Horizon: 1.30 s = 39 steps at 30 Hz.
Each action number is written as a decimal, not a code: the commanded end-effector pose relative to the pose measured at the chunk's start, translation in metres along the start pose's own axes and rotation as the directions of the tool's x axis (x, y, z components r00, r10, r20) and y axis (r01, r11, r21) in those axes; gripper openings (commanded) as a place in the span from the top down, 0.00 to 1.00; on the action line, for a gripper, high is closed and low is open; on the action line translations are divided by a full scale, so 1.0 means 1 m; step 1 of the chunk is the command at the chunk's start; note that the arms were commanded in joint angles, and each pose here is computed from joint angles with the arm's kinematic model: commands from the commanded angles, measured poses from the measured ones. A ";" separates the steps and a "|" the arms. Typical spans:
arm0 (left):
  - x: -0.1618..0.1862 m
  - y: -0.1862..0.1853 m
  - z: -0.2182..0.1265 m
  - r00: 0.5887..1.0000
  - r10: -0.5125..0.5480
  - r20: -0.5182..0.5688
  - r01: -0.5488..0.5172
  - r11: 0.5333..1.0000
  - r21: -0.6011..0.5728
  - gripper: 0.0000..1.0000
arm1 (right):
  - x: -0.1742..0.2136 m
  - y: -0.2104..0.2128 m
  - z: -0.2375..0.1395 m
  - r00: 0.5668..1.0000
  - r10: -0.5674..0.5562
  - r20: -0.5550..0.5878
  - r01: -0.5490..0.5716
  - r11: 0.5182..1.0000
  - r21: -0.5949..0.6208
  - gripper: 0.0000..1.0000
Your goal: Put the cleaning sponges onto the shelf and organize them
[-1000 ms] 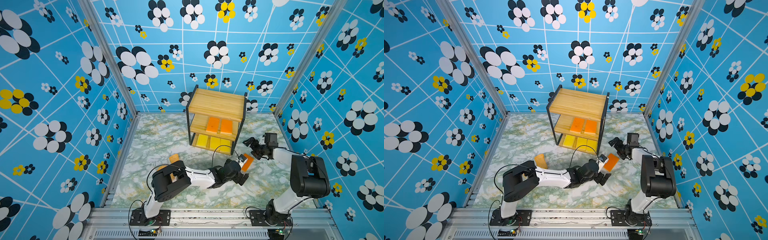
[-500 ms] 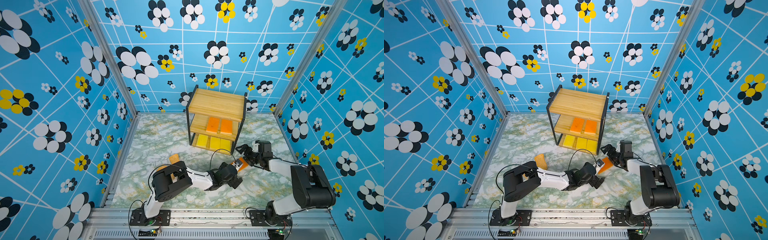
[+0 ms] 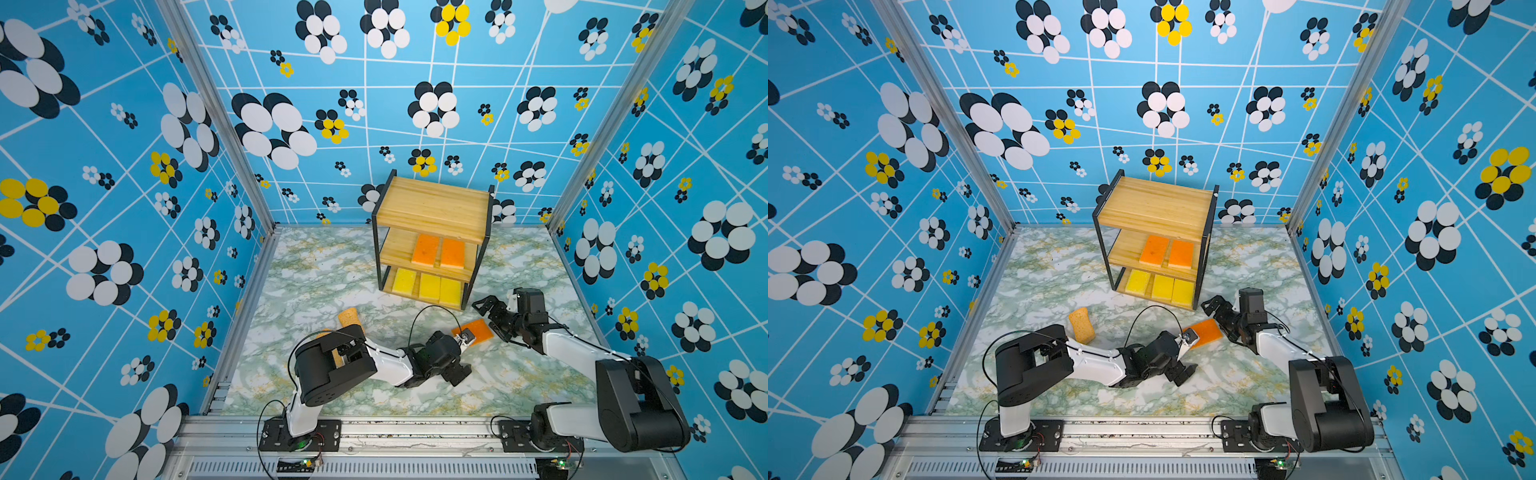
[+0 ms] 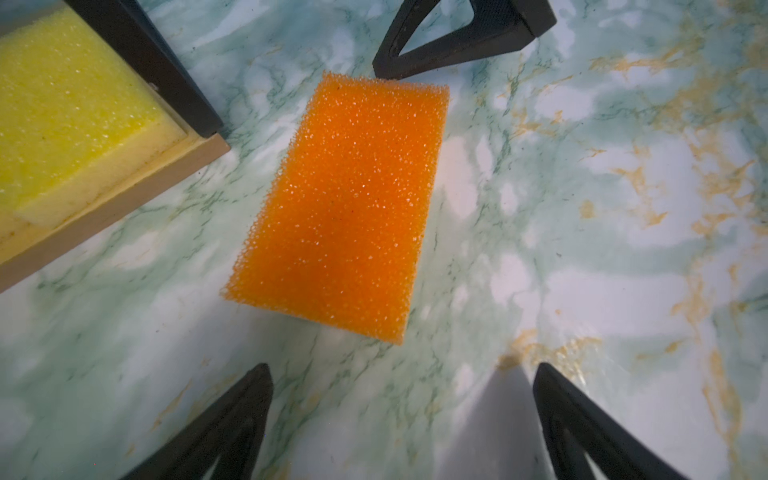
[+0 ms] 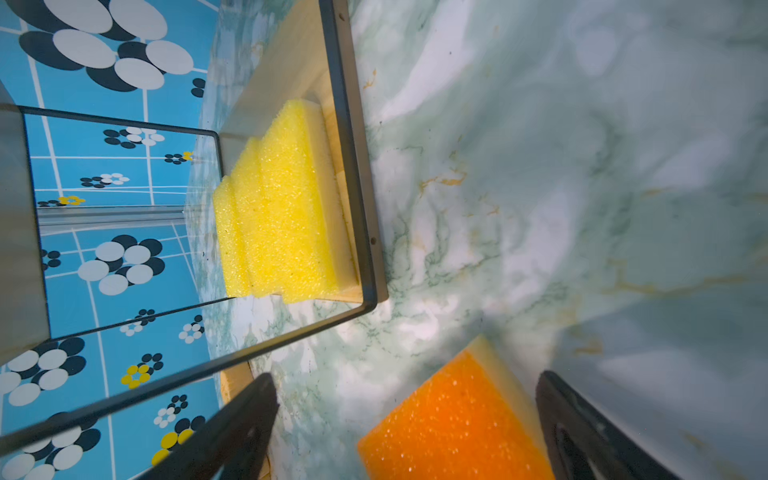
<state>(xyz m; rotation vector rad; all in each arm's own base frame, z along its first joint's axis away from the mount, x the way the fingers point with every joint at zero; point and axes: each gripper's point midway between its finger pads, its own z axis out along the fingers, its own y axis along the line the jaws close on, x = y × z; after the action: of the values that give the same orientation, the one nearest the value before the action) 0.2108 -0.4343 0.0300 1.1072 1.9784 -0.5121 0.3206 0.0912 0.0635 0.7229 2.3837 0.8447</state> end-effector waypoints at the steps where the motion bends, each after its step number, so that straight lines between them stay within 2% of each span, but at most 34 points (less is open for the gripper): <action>1: -0.017 0.001 -0.008 0.998 0.010 0.064 -0.013 0.999 0.043 0.01 | -0.010 -0.003 -0.017 0.999 -0.026 0.035 0.025 0.998 0.052 0.01; 11: -0.019 0.012 -0.004 0.997 -0.013 0.082 0.007 0.998 0.065 0.01 | -0.015 -0.012 -0.038 0.997 -0.013 0.071 0.010 0.999 0.051 0.01; 19: -0.028 0.012 0.004 0.995 0.005 0.097 -0.011 0.998 0.065 0.01 | -0.013 -0.018 -0.038 0.998 -0.001 0.065 -0.003 0.999 0.052 0.01; 33: -0.026 0.023 0.032 0.995 -0.034 0.089 0.025 0.995 0.097 0.01 | -0.014 -0.020 -0.042 0.998 -0.003 0.067 -0.001 0.998 0.062 0.01; 39: -0.027 0.027 0.026 0.995 -0.039 0.090 0.031 0.995 0.090 0.01 | -0.014 -0.021 -0.042 0.998 0.000 0.065 -0.005 0.998 0.064 0.01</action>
<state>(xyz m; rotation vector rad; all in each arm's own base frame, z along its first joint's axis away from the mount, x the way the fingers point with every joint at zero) 0.2514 -0.4493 0.0285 1.0910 1.9317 -0.6438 0.3053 0.0534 0.0870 0.7603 2.3380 0.7494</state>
